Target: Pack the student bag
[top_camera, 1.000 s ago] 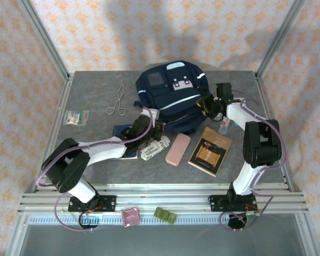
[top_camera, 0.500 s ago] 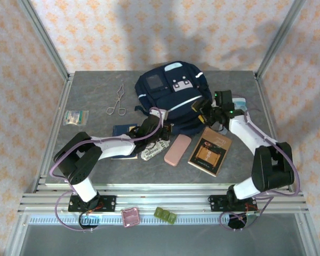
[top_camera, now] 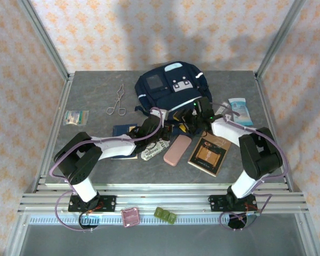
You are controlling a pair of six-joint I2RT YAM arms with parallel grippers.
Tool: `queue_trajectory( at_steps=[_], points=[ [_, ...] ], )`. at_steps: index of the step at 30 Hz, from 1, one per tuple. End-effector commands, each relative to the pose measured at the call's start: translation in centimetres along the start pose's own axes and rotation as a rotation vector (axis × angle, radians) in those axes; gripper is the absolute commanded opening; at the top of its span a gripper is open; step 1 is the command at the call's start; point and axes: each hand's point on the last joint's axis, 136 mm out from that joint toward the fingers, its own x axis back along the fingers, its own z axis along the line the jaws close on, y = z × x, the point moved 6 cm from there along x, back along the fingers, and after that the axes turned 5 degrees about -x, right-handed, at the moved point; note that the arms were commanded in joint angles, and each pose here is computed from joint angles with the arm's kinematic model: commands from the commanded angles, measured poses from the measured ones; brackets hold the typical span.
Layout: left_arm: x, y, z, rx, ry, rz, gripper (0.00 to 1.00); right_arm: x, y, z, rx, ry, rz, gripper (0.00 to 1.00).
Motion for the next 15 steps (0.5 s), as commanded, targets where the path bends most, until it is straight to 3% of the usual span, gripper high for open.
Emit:
queue_trajectory(
  at_steps=[1, 5, 8, 10, 15],
  points=[
    [0.4, 0.8, -1.2, 0.005, -0.054, -0.043, 0.00, -1.8, 0.5, -2.2, -0.113, -0.080, -0.022, 0.56],
    [0.5, 0.6, -1.0, -0.003, -0.044, -0.041, 0.00, -3.2, 1.1, -2.8, -0.155, -0.109, -0.001, 0.38],
    [0.6, 0.3, -0.6, -0.010, -0.020, -0.035, 0.00, -3.4, 1.6, -2.7, -0.153, -0.110, -0.026, 0.12],
    [0.6, 0.2, -0.1, -0.018, 0.011, -0.028, 0.00, -3.1, 1.9, -2.3, -0.141, -0.102, -0.042, 0.00],
    [0.9, -0.9, 1.9, -0.046, 0.107, -0.002, 0.00, -1.6, 2.3, -2.0, -0.119, -0.087, -0.088, 0.00]
  ],
)
